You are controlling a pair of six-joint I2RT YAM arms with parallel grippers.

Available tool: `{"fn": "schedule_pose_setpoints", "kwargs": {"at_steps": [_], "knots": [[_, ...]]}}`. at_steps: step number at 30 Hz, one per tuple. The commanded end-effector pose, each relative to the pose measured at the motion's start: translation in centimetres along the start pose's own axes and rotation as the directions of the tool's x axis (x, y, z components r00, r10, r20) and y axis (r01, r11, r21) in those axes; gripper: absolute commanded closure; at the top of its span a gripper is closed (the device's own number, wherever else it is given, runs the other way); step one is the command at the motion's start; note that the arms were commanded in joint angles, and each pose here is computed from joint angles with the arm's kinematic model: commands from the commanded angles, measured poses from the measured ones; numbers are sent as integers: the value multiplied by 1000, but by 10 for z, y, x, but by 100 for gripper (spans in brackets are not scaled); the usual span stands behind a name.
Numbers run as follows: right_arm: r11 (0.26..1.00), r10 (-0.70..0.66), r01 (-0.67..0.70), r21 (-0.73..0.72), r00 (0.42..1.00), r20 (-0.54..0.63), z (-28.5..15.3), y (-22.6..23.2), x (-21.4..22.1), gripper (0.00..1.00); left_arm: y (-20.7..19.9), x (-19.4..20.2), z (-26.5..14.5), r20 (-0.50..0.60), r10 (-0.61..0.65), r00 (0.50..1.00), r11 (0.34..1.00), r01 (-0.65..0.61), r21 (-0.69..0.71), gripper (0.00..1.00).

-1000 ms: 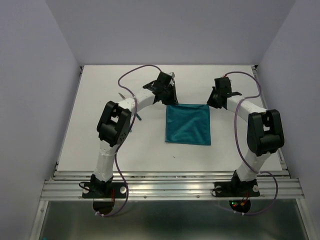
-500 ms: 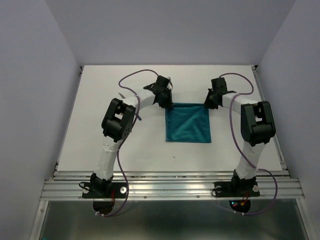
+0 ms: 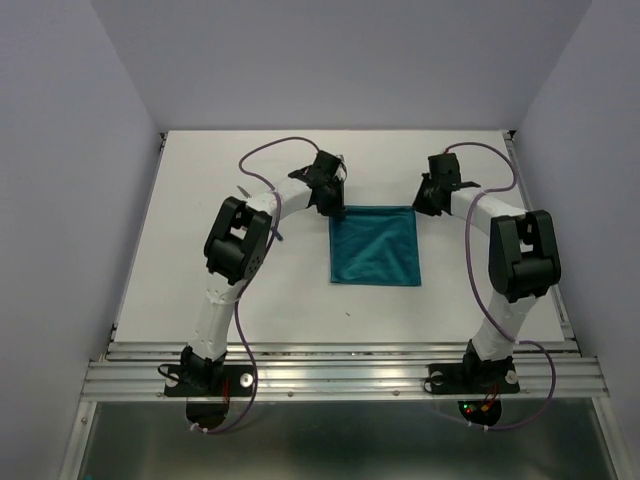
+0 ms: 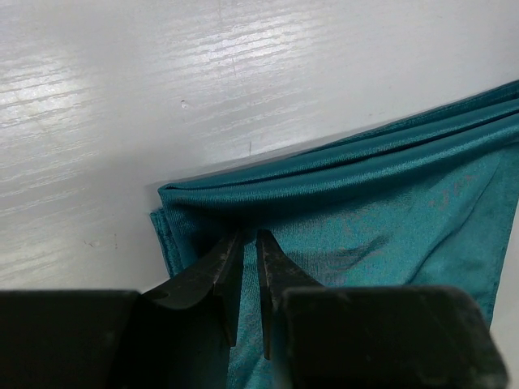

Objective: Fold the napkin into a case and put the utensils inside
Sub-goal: Smooth out the lower triangle-folded napkin at the center of the board.

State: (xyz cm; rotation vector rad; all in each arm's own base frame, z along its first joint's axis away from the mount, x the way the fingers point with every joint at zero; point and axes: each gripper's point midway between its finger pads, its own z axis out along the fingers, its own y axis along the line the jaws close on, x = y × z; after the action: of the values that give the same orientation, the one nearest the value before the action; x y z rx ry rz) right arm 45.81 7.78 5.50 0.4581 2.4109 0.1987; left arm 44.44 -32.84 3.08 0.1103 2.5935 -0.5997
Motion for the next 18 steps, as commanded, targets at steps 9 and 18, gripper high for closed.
{"fn": "schedule_pose_setpoints", "kwargs": {"at_steps": [9, 18], "knots": [[998, -39, 41, -54, 999, 28, 2, 9, -16, 40, -65, -40, -46, 106, 75, 992, 991, -85, 98, 75], [983, -108, 108, -150, 994, 7, 24, 23, -8, 43, -76, -33, -45, 84, 84, 993, 988, -94, 123, 75]]}}
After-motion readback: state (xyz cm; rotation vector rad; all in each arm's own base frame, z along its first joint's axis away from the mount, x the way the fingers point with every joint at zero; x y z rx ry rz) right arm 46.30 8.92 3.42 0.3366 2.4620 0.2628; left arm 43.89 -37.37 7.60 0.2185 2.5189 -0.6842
